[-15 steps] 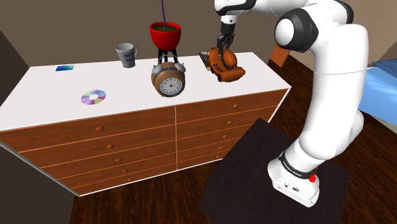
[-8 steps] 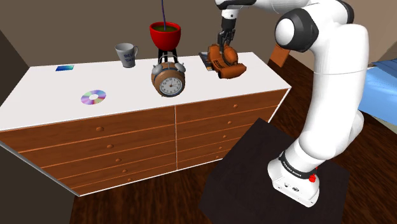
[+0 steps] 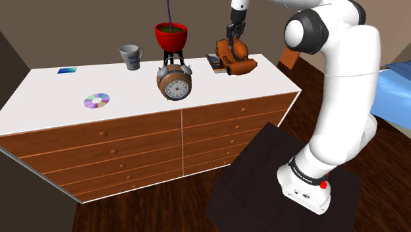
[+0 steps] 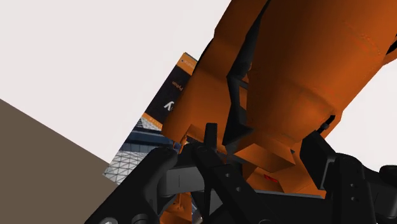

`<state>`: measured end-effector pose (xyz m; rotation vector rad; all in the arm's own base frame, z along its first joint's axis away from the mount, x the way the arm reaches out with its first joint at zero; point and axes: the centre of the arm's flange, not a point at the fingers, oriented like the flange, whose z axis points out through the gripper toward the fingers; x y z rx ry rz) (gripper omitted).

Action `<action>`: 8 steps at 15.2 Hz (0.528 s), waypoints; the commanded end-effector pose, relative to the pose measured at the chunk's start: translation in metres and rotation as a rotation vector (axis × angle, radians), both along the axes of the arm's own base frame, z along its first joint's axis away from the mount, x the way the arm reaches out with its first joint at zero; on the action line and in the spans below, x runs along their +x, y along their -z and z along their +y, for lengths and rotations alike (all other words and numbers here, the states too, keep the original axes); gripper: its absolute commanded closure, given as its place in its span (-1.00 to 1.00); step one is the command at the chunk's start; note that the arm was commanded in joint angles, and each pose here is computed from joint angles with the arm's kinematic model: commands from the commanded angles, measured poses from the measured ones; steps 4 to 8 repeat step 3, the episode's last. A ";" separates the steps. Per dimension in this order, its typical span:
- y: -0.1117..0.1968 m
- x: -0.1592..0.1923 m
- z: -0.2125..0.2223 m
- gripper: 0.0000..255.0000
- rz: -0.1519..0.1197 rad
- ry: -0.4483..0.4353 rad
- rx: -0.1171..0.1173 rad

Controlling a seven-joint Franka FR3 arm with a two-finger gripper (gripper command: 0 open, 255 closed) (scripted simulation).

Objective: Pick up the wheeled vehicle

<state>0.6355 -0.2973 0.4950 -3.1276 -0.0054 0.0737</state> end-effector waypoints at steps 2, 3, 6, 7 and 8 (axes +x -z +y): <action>-0.013 -0.001 0.000 1.00 -0.002 0.000 -0.001; -0.013 -0.001 0.000 1.00 -0.002 0.000 -0.001; -0.013 -0.001 0.000 1.00 -0.002 0.000 -0.001; -0.013 -0.001 0.000 1.00 -0.002 0.000 -0.001; -0.013 -0.001 0.000 1.00 -0.002 0.000 -0.001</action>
